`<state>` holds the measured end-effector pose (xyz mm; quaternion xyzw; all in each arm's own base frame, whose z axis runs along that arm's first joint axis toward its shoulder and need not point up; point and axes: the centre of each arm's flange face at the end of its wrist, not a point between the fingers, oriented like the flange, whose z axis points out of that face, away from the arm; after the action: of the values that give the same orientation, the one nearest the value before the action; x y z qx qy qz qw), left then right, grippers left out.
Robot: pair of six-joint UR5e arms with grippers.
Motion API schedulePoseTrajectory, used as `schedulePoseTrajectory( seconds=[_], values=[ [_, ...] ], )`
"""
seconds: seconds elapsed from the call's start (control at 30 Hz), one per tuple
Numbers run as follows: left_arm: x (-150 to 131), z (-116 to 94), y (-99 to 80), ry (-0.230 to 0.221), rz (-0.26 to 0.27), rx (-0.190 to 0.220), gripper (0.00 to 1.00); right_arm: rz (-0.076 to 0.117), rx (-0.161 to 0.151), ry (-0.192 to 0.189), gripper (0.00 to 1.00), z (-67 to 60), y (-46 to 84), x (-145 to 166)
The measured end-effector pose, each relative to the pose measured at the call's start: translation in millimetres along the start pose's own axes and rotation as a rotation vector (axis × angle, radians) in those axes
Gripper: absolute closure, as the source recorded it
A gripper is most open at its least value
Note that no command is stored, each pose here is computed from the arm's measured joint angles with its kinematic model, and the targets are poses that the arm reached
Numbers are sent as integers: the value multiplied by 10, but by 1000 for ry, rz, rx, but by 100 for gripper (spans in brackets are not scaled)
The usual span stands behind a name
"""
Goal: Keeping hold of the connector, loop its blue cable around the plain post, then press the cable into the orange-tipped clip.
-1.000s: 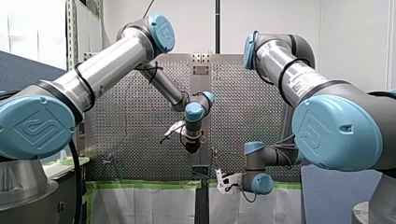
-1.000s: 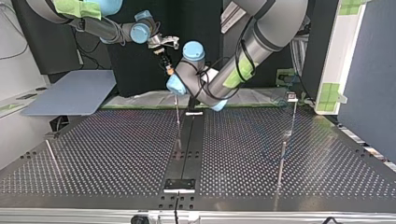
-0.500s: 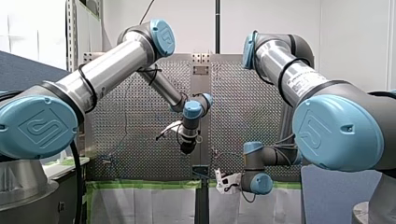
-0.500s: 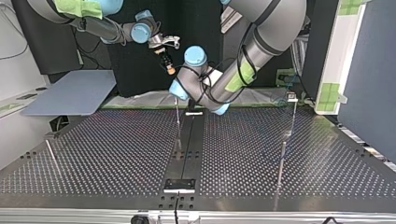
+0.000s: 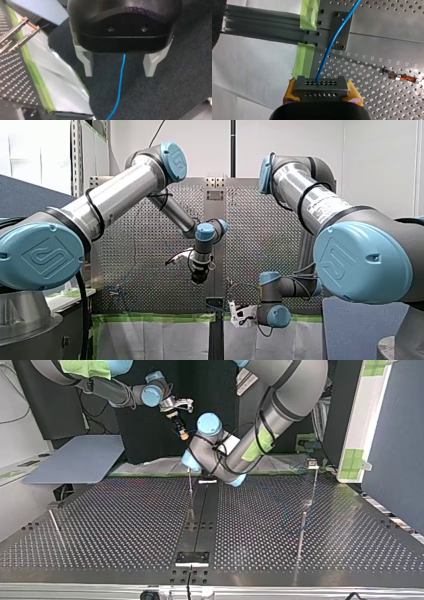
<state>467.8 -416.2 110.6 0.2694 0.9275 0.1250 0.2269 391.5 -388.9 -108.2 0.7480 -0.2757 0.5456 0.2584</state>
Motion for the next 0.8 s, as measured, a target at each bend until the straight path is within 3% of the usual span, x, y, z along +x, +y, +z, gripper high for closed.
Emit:
schedulePoseTrajectory(
  seconds=[0.27, 0.57, 0.8],
  values=[
    [70, 170, -239, 67, 49, 42, 0, -1, 3, 1, 100, 5, -18, 5],
    [-63, 355, -309, 0, -3, 56, 0, -3, 5, 1, 100, 11, -32, 9],
    [22, 559, -376, 17, -3, 44, 0, -3, 7, 0, 100, 10, -42, 10]
  ],
)
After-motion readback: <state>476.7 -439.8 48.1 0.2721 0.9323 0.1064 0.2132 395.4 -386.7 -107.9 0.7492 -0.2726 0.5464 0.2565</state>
